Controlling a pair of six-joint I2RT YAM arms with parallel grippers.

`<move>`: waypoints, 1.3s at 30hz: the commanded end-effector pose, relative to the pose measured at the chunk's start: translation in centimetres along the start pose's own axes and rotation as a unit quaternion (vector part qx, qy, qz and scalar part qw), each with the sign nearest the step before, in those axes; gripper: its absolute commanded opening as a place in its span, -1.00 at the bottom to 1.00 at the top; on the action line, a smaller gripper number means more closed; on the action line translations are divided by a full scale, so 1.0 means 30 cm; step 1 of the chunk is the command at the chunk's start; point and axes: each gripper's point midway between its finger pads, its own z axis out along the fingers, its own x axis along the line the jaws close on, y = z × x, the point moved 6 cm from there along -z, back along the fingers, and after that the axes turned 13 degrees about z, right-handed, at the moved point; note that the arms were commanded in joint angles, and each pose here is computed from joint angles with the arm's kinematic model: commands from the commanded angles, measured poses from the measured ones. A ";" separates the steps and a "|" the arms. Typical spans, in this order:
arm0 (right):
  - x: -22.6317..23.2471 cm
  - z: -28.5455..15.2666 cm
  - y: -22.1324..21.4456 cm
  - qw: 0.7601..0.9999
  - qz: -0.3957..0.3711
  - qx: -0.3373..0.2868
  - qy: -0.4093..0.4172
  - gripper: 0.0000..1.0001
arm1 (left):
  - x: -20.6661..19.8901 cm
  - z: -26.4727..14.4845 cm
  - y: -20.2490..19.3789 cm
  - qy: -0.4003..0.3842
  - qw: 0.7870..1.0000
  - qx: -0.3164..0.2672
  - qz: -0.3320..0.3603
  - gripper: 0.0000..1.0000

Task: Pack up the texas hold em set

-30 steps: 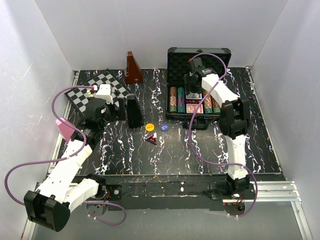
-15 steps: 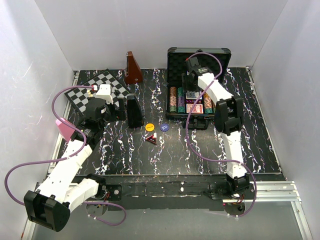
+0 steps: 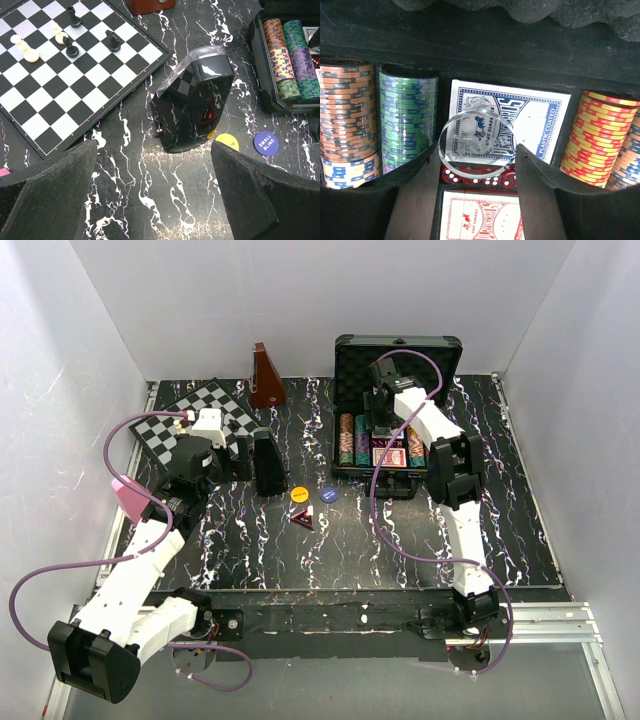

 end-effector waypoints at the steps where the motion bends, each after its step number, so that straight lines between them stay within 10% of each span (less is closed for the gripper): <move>1: -0.003 -0.023 0.062 1.000 0.004 -0.029 0.003 -0.51 | 0.001 -0.011 0.017 -0.001 1.000 -0.014 -0.001 0.96; 6: -0.006 -0.026 0.066 1.000 0.000 -0.030 0.003 -0.51 | 0.002 -0.012 0.018 -0.001 1.000 -0.014 0.000 0.96; 7: -0.005 -0.026 0.064 1.000 -0.001 -0.029 0.004 0.24 | 0.002 -0.012 0.018 -0.001 1.000 -0.014 0.000 0.96; 9: -0.007 -0.025 0.066 1.000 -0.001 -0.029 0.004 0.31 | 0.002 -0.014 0.018 -0.001 1.000 -0.014 0.000 0.96; 29: 0.022 -0.306 0.063 0.993 -0.017 -0.089 0.079 0.42 | 0.005 -0.018 0.021 0.001 1.000 -0.016 -0.001 0.96; 39: 0.132 -0.504 -0.209 0.985 -0.064 -0.066 0.148 0.40 | 0.002 -0.021 0.021 -0.002 1.000 -0.019 -0.003 0.96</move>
